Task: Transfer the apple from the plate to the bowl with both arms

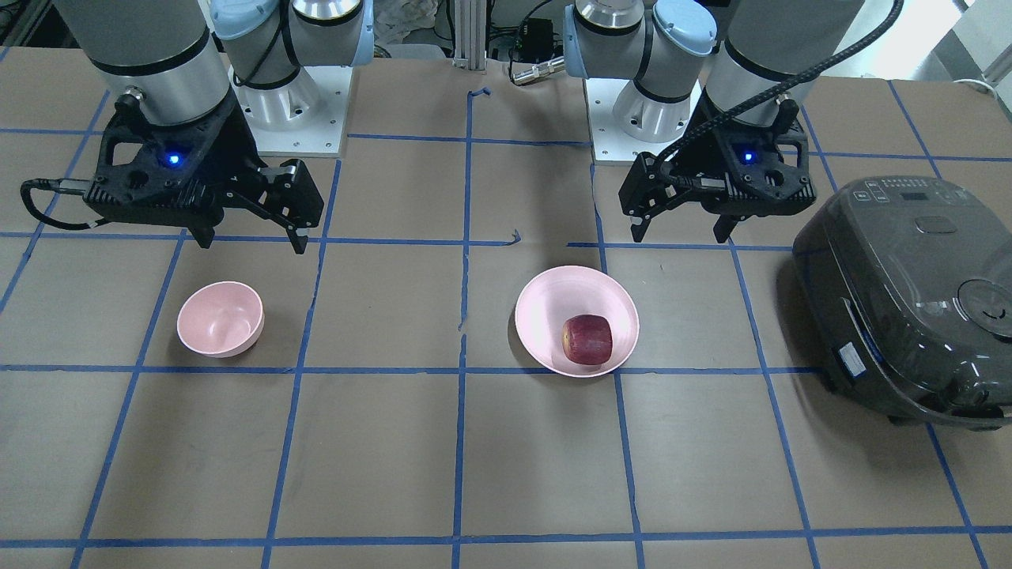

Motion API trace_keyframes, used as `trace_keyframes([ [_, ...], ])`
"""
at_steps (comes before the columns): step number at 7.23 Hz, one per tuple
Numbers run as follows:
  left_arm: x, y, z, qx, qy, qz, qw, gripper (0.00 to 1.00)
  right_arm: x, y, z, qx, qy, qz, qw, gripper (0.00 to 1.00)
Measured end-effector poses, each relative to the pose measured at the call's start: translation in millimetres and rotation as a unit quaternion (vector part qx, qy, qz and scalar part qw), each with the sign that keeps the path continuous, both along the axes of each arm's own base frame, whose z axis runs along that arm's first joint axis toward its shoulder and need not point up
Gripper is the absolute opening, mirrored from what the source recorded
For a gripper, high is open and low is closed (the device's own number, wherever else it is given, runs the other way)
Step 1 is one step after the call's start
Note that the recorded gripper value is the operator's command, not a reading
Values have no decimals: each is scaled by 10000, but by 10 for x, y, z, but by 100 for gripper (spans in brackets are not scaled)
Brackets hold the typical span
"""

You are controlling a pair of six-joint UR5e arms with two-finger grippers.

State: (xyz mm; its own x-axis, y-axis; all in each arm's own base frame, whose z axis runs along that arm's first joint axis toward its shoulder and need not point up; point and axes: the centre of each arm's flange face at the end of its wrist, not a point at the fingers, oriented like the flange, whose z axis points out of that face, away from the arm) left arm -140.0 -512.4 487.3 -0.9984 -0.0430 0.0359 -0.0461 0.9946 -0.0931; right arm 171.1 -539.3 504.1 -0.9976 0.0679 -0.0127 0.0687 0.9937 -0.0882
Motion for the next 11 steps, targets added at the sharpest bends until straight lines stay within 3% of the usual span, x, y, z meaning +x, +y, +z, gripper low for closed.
trace_keyframes([
  [4,10,-10,-4,-11,5,14,10000,100,-96,-37,-10,8,12,-48,10000,100],
  [6,12,-29,-7,-42,16,25,10000,100,-662,-166,-104,133,40,19,9999,100],
  [9,27,-43,-18,-55,24,35,10000,100,-1959,-225,-1014,354,11,60,9994,99],
  [11,16,-37,-85,7,33,65,10000,100,-2180,-46,-1835,502,-25,137,9986,94],
])
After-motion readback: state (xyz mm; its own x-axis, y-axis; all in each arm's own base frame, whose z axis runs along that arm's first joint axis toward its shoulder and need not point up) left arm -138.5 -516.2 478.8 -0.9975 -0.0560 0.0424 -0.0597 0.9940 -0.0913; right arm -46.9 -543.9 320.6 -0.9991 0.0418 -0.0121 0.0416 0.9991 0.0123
